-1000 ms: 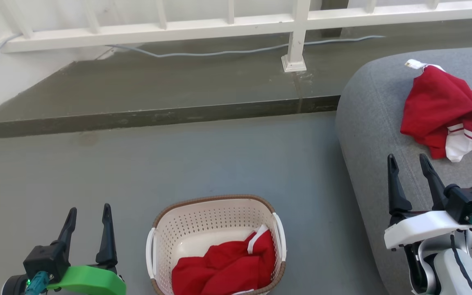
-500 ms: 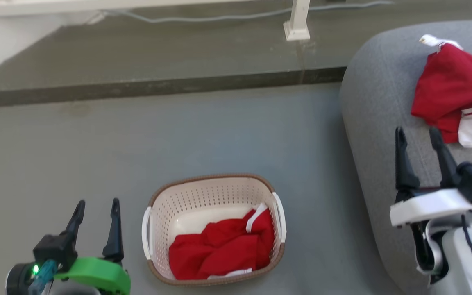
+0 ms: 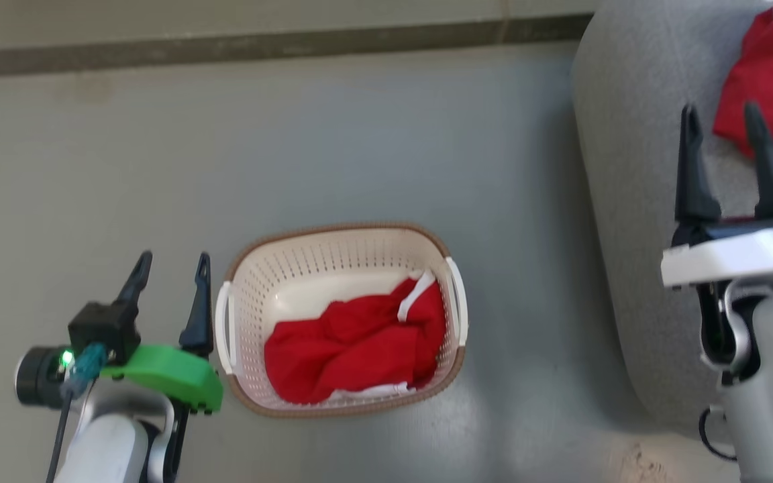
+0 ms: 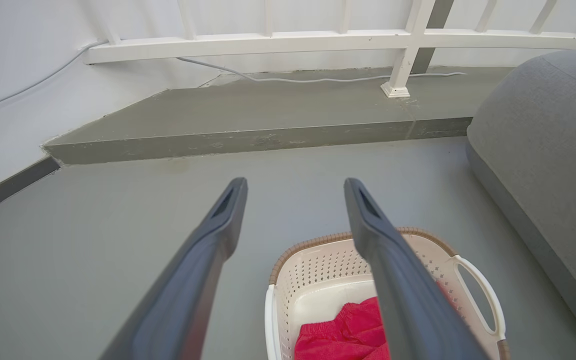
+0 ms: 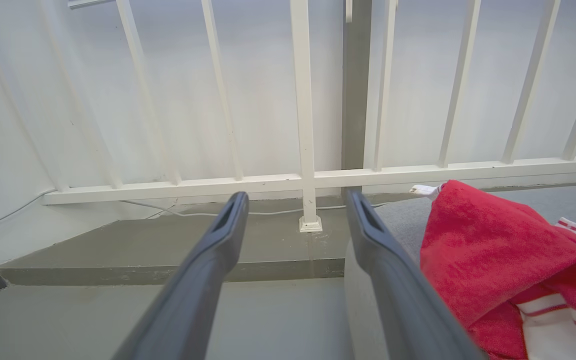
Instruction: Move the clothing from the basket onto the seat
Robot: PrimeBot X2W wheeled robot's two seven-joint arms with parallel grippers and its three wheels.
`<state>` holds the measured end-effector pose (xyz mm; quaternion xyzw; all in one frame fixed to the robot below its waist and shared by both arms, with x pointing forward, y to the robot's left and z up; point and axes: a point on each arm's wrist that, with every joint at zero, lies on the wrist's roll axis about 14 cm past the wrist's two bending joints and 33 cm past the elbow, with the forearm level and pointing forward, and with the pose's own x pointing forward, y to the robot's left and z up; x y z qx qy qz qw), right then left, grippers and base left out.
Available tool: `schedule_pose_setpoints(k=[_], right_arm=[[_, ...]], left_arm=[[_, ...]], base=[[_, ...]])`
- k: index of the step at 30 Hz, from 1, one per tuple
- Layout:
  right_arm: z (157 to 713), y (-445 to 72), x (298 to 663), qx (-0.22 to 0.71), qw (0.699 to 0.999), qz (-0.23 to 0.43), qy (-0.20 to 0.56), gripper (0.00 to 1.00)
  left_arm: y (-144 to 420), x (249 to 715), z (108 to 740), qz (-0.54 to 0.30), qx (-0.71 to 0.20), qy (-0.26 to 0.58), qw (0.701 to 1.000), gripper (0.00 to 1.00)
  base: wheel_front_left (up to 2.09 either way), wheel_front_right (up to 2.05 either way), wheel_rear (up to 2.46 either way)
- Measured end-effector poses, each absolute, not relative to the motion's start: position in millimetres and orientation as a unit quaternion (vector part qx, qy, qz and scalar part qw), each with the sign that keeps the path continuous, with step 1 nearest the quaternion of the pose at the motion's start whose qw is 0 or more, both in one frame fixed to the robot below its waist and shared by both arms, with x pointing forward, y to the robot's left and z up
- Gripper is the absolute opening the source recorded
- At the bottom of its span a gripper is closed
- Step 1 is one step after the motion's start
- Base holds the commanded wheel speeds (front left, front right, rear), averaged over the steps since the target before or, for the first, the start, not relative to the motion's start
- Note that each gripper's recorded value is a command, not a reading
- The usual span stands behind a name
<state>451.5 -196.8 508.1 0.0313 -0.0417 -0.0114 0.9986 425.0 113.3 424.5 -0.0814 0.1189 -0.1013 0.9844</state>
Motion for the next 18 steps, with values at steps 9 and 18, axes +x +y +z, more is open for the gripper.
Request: schedule_pose_setpoints(k=[9,18], right_arm=[[506.2,-198.4,492.3,0.029,0.998,-0.01,-0.054,1.0],[485.7,-199.4,530.7,0.018,0.999,-0.003,-0.046,1.0]], left_arm=[[87.8,451.2,389.9,-0.143,-0.073,0.164,0.973,1.0],[53.6,455.4,327.2,-0.205,-0.049,0.25,0.945,1.0]], base=[[0.0,0.0,0.0],[0.0,0.0,0.0]])
